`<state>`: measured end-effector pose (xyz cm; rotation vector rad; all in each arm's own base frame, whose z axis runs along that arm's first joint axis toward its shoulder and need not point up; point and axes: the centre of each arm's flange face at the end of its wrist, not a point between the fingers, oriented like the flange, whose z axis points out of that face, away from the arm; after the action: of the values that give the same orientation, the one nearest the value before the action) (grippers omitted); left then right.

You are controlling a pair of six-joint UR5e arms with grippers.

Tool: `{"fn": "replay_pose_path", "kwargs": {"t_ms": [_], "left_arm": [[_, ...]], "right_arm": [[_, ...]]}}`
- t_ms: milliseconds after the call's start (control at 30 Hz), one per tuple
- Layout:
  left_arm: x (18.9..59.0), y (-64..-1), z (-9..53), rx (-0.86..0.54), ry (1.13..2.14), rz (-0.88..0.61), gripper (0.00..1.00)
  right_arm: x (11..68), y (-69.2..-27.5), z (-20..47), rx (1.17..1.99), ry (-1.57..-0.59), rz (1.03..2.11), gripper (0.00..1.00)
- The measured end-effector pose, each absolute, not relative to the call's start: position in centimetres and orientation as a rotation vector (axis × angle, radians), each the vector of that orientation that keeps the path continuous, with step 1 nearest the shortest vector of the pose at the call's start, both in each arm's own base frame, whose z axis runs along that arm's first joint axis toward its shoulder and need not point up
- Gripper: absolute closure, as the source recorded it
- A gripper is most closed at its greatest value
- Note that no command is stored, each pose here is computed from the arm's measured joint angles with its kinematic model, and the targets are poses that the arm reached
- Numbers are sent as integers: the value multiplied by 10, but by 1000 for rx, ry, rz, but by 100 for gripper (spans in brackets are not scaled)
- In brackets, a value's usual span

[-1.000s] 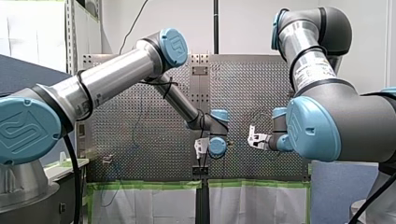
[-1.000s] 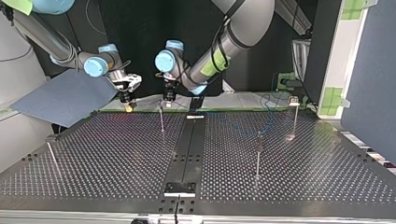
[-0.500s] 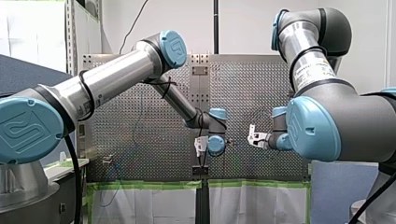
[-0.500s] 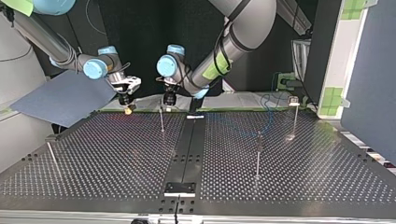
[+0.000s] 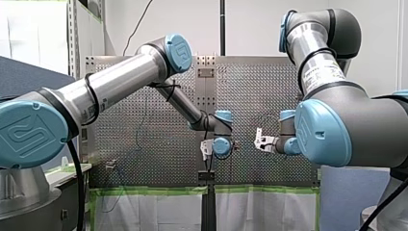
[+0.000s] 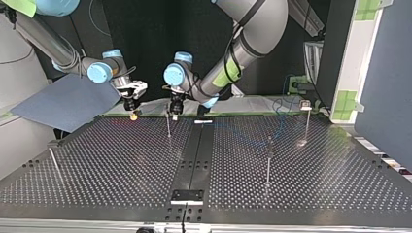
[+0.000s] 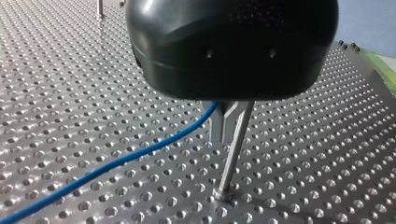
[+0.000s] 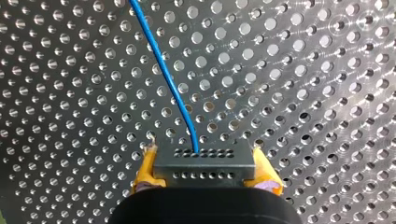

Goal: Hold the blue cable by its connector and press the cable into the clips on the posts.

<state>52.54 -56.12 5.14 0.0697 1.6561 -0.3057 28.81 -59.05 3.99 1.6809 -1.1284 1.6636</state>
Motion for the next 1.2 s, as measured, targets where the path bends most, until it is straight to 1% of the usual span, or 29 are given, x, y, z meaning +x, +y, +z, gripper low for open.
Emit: {"fn": "replay_pose_path", "kwargs": {"t_ms": [367, 867, 1200], "left_arm": [[530, -559, 53, 63, 1642, -312, 100], [534, -556, 50, 60, 1644, -322, 100], [535, -543, 7, 94, 1717, -271, 100]], "right_arm": [[289, -590, 18, 1704, -1147, 1644, 100], [289, -596, 20, 1700, -1148, 1647, 100], [289, -599, 22, 1697, -1149, 1648, 100]]}}
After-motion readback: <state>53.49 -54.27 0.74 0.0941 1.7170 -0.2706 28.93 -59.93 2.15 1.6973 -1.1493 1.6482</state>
